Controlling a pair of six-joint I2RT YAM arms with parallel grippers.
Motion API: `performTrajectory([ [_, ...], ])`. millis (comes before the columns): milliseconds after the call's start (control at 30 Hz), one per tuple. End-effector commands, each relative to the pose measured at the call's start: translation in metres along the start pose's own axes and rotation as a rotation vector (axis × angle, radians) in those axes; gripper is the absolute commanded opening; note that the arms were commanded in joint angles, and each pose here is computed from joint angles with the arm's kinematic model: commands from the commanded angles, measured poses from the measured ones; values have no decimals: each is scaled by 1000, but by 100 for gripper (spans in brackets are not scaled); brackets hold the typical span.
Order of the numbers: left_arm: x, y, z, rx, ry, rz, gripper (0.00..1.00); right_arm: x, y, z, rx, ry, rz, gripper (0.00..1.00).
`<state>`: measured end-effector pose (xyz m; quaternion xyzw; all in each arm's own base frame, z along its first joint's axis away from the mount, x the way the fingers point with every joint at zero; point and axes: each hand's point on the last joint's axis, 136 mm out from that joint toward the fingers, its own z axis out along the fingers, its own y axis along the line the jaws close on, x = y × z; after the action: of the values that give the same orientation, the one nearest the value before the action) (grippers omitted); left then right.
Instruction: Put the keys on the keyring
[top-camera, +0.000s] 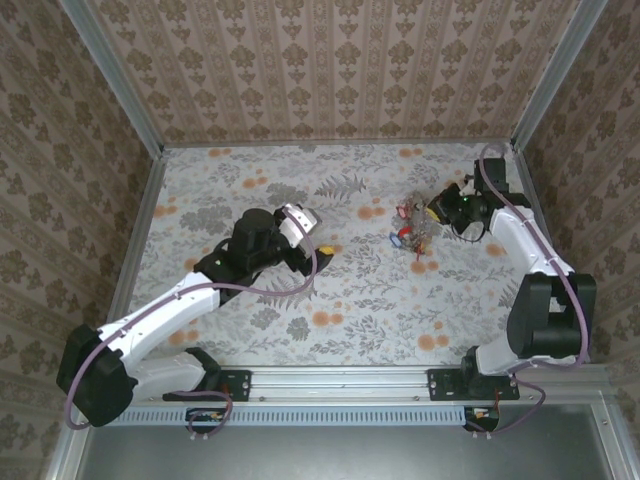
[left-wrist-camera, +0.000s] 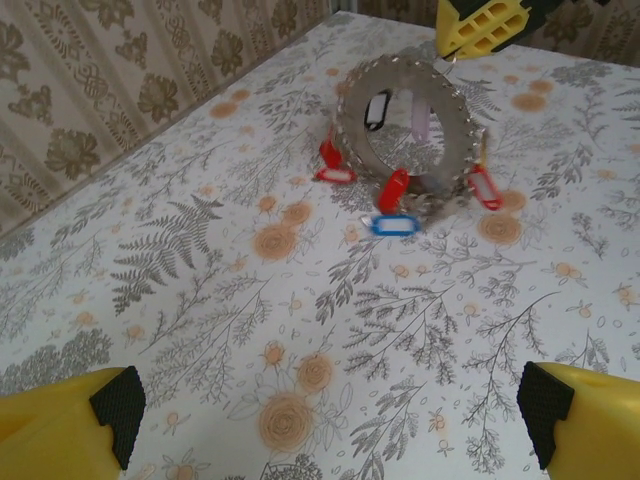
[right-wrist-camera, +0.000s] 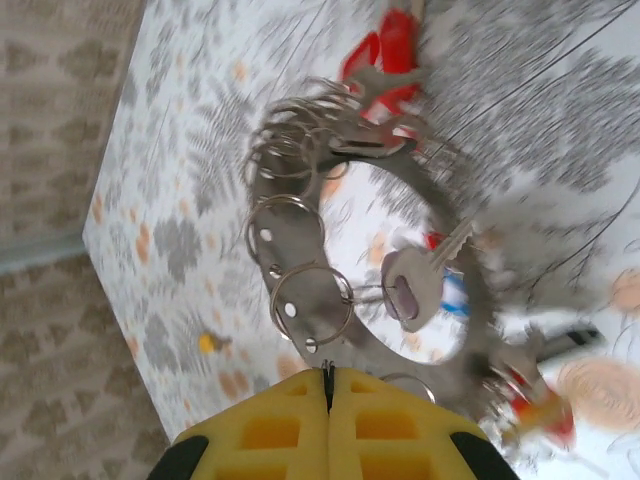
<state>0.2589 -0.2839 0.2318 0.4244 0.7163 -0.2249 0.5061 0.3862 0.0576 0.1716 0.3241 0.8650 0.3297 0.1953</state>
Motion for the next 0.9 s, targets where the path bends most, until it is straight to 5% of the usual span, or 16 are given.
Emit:
performTrajectory([
  [0,-39,-3,-10,20,-111,58,99,31,33,-27,-59,93,-133,0],
  [433,-51,0,-22,-8,-133,152,99,106,85,-67,-93,264,-531,0],
  [867,-56,7,-37,-41,-127,156,94,161,120,-81,-203,286,-1037,0],
])
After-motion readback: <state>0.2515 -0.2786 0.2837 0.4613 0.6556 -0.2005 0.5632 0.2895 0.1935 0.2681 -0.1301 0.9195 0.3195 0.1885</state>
